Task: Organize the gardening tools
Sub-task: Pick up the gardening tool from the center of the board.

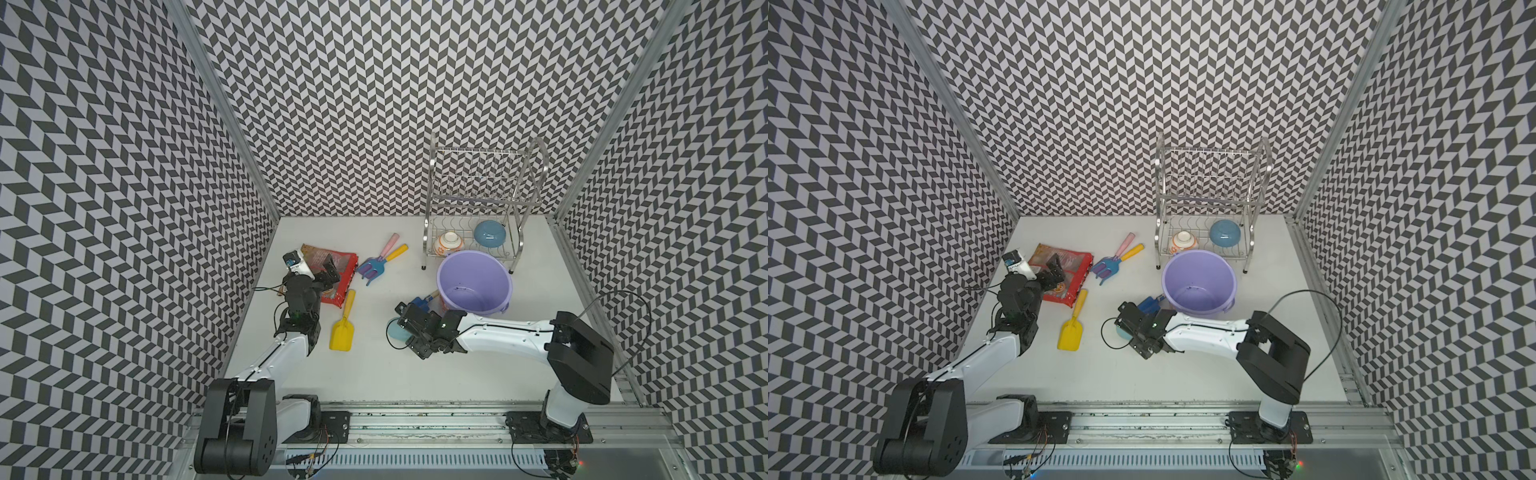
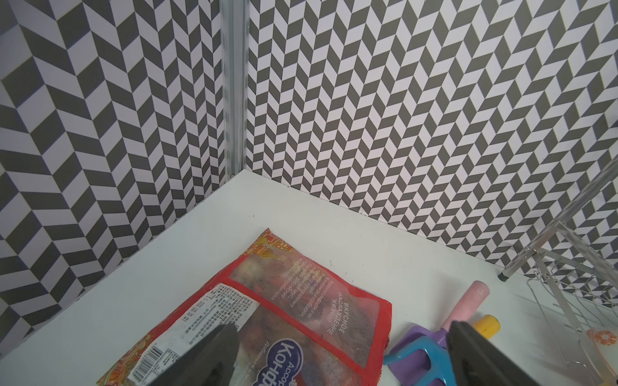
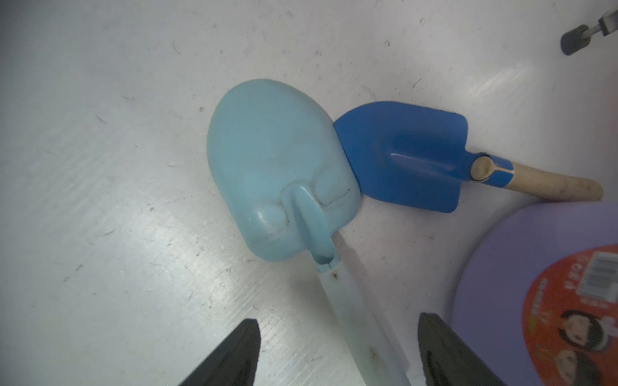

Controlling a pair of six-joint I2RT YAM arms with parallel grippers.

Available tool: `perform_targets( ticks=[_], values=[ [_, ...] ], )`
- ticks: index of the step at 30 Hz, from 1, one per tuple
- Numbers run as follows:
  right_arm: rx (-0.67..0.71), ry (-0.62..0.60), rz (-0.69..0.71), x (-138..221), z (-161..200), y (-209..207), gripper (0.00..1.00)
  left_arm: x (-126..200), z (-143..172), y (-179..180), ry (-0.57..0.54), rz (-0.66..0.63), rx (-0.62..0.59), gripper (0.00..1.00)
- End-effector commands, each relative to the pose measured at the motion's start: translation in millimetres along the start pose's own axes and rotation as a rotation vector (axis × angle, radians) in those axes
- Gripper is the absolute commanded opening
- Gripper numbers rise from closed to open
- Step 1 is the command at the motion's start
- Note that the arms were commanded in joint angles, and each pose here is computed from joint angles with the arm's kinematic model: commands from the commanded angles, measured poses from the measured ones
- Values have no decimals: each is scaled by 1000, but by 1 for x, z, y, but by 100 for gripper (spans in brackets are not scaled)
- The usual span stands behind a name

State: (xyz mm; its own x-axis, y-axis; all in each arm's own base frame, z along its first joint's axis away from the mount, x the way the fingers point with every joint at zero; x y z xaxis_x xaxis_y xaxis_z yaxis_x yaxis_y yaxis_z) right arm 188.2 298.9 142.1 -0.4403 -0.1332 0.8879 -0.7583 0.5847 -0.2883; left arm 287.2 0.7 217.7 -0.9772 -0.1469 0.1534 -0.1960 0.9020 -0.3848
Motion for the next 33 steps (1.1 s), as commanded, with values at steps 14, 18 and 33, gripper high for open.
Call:
perform_targets(
  ticks=[14,18,33],
  values=[
    [9,66,-2,-28,2,1,62,2,-3,1,-17,-20,-13,100],
    [-11,64,-6,-34,-1,-6,57,1,-3,1,-16,-22,-14,100],
    [12,32,-138,-44,-17,4,38,1,-3,2,-9,-33,-11,100]
  ],
)
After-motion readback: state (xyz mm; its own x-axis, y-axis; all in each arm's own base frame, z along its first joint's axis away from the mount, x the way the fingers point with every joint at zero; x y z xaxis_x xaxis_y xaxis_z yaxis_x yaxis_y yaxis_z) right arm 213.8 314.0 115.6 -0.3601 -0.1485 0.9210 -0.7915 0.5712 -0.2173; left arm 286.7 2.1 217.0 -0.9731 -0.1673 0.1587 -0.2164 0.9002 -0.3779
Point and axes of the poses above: each gripper's point midway between its finger pads, its own x axis back along the fingers, its own y axis along the line the jaws close on, z = x × y, the point moved 10 cm from there along x, back along the fingers, and after that the axes turned 7 degrees about x, right-handed, at the moved point
